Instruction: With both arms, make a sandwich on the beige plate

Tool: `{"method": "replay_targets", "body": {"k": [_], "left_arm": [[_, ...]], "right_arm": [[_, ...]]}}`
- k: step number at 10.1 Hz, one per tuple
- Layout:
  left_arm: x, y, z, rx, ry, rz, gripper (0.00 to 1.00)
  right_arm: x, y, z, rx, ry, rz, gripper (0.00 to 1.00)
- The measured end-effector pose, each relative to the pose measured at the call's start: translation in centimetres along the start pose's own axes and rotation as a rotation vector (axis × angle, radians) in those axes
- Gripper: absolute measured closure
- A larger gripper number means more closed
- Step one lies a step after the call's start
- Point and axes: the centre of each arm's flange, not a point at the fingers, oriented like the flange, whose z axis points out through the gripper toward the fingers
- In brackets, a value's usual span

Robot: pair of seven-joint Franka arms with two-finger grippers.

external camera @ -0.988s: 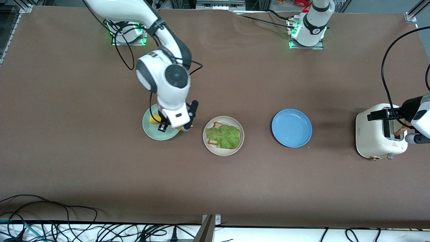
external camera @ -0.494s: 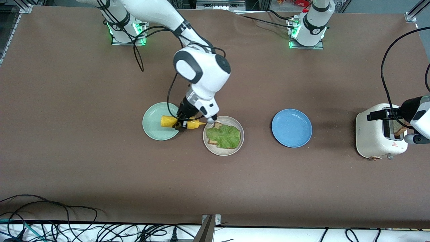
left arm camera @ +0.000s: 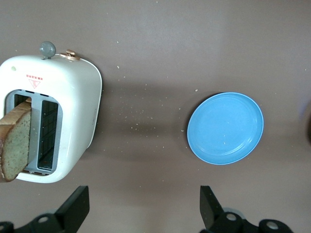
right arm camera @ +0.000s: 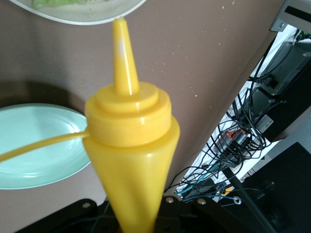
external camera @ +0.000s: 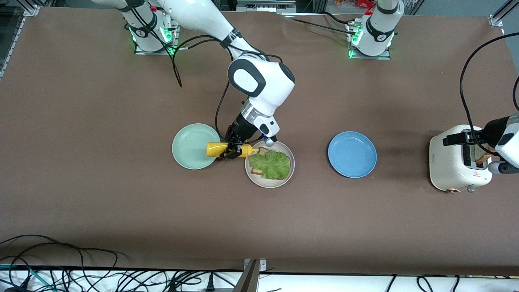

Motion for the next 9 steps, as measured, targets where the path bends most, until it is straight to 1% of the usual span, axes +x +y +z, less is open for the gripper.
{"method": "replay_targets", "body": {"k": [1, 2, 3, 4, 5, 6, 7, 9], "left_arm": [[0.1, 0.0, 0.2, 0.0, -0.003, 0.0, 0.0], [0.2, -0.1, 0.4, 0.0, -0.007, -0.001, 0.0], [0.3, -0.2, 0.6, 0.0, -0.009, -0.003, 0.0], [0.3, -0.7, 0.7, -0.001, -0.011, -0.011, 0.0], [0.5, -1.6, 0.9, -0.001, -0.012, -0.024, 0.0], [0.7, -2.9, 1.3, -0.004, -0.008, -0.034, 0.0], [1.1, -4.2, 1.5, 0.009, 0.002, -0.018, 0.0], [1.6, -6.7, 2.1, 0.062, 0.012, 0.044, 0.0]], "right_arm": [[-0.9, 0.7, 0.8, 0.036, 0.007, 0.032, 0.89], [-2.8, 1.9, 2.3, 0.125, 0.035, 0.094, 0.89], [-5.7, 3.7, 4.0, 0.213, 0.075, 0.168, 0.89], [-9.0, 5.7, 5.5, 0.272, 0.127, 0.238, 0.89], [-11.7, 6.9, 6.7, 0.314, 0.181, 0.297, 0.89], [-14.0, 7.5, 7.8, 0.353, 0.251, 0.36, 0.89], [-15.7, 7.4, 8.8, 0.378, 0.318, 0.415, 0.89], [-19.3, 6.1, 11.9, 0.437, 0.449, 0.562, 0.89]]}}
